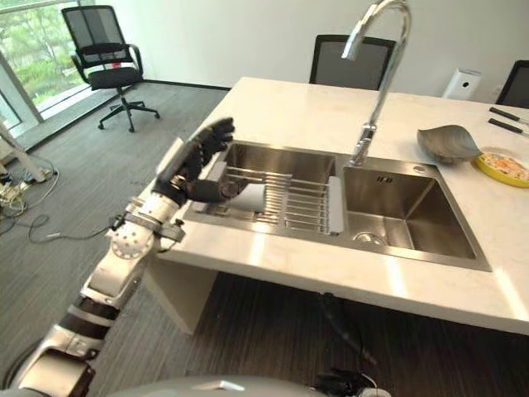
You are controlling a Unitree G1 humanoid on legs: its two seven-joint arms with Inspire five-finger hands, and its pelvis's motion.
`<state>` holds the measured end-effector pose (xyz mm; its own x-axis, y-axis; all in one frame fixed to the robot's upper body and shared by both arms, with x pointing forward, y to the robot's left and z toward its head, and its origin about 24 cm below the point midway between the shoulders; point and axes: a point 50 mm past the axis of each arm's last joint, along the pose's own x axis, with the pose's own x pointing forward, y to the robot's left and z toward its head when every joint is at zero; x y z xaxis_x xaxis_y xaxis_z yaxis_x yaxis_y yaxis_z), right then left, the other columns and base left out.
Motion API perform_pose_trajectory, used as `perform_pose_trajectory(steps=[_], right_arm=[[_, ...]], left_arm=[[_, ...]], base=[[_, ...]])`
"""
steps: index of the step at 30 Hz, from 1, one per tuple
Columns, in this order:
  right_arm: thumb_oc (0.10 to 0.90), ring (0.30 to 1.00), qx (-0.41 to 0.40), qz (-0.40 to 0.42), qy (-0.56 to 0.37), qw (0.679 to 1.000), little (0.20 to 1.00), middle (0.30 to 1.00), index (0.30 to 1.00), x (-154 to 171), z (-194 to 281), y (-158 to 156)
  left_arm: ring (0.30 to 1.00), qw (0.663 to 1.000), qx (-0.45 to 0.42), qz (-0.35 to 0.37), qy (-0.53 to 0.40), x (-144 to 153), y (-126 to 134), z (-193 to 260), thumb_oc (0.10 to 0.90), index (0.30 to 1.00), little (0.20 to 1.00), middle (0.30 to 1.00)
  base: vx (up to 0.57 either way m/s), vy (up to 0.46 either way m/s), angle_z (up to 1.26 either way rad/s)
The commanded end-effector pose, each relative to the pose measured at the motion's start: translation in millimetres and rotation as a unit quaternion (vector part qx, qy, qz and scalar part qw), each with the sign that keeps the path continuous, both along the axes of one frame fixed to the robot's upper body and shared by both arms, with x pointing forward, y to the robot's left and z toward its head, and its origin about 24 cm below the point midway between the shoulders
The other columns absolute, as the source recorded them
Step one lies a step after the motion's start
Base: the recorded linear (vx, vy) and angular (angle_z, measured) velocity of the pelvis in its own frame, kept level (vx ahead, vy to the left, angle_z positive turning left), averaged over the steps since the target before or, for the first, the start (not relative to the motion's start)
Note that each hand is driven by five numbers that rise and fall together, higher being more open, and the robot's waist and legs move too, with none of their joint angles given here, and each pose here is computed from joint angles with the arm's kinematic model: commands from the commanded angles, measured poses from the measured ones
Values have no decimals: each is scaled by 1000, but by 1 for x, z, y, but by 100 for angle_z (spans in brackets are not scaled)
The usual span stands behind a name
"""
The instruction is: Place the dishes in the dishwasher.
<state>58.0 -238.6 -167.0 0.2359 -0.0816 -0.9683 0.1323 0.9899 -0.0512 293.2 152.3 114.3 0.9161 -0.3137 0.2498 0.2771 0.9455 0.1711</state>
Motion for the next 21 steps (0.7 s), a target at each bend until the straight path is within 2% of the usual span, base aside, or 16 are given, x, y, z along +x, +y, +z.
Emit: perform_pose_trajectory(steps=[1, 7, 12, 17, 18, 21], right_arm=[[800, 900, -30, 15, 30, 999, 900, 900, 900, -11, 4, -21], [800, 900, -10, 31, 66, 997, 900, 900, 900, -31, -1, -9], [800, 900, -5, 31, 80, 996, 900, 900, 900, -42, -2, -7], [800, 900, -2, 32, 72, 997, 900, 900, 900, -34, -3, -4], [800, 900, 0, 36, 66, 997, 900, 900, 900, -30, -3, -2], [800, 900, 2, 41, 58, 997, 900, 900, 900, -25, -3, 0]], left_arm=[[900, 989, -28, 6, -148, 14, 4, 71, 800, 900, 900, 900], [900, 989, 65, 50, -122, 30, 10, 55, 800, 900, 900, 900], [900, 975, 171, 94, -109, 43, 27, 47, 800, 900, 900, 900], [900, 946, 289, 111, -95, 51, 41, 42, 800, 900, 900, 900], [900, 931, 332, 115, -101, 53, 43, 42, 800, 900, 900, 900], [900, 915, 371, 118, -107, 56, 44, 43, 800, 900, 900, 900]], base=[[47, -78, -25], [32, -45, -19], [2, -10, -6], [0, 0, 0], [0, 0, 0], [-3, 8, -1]])
